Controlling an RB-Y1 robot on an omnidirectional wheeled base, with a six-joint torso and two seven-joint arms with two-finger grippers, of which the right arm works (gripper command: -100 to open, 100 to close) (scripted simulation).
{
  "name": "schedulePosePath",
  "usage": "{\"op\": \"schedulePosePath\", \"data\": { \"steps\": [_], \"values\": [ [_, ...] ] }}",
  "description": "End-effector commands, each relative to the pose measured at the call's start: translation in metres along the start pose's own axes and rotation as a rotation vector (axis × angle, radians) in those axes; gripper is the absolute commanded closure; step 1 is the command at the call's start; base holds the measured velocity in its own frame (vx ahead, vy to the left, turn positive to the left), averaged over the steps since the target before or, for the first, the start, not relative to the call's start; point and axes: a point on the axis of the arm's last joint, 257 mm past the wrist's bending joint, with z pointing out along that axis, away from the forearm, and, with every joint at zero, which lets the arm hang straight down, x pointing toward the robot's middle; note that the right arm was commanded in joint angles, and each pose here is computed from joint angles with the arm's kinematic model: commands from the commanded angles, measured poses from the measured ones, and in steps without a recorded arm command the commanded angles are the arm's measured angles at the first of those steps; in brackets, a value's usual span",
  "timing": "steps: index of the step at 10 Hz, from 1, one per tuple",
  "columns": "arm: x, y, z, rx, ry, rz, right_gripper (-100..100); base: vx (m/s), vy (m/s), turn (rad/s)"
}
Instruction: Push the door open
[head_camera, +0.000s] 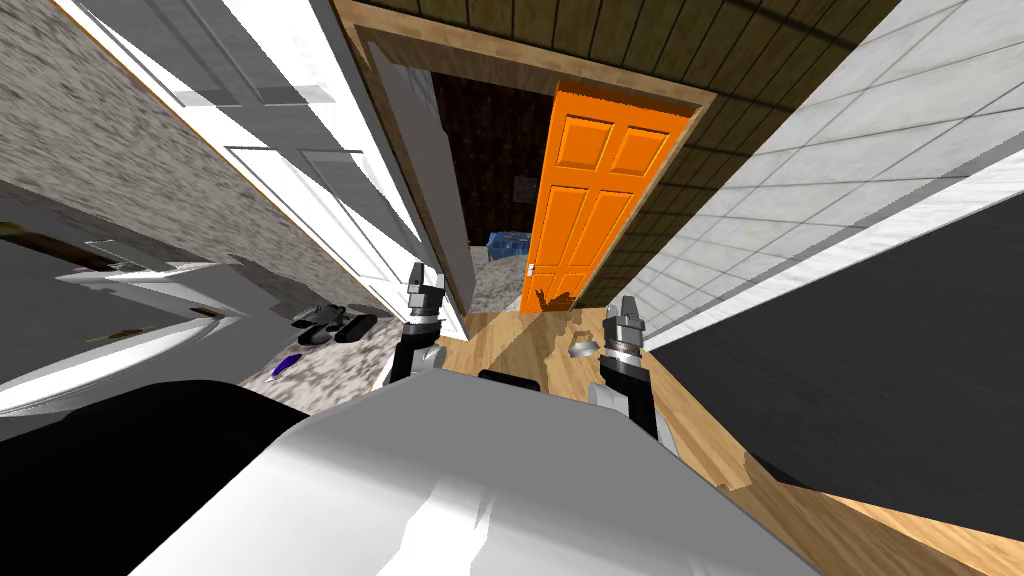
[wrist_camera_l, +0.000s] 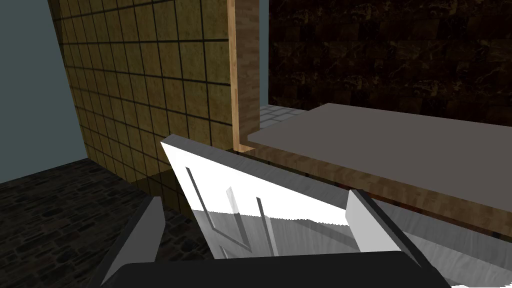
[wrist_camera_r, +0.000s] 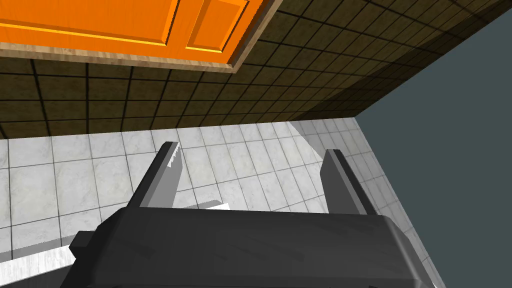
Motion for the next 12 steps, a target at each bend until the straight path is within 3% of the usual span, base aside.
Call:
{"op": "schedulePosePath", "data": {
  "steps": [1,6,12],
  "values": [
    [0.006,-0.009,-0.0007,0.009,0.014,0.006,-100,0.135,0.013,-0.047],
    [0.026,-0.039,-0.0042,0.041,0.059,0.027,-100,0.162,0.003,-0.013],
    [0.048,-0.07,-0.0099,0.078,0.105,0.051,-100,0.097,0.0,-0.017]
  ]
}}
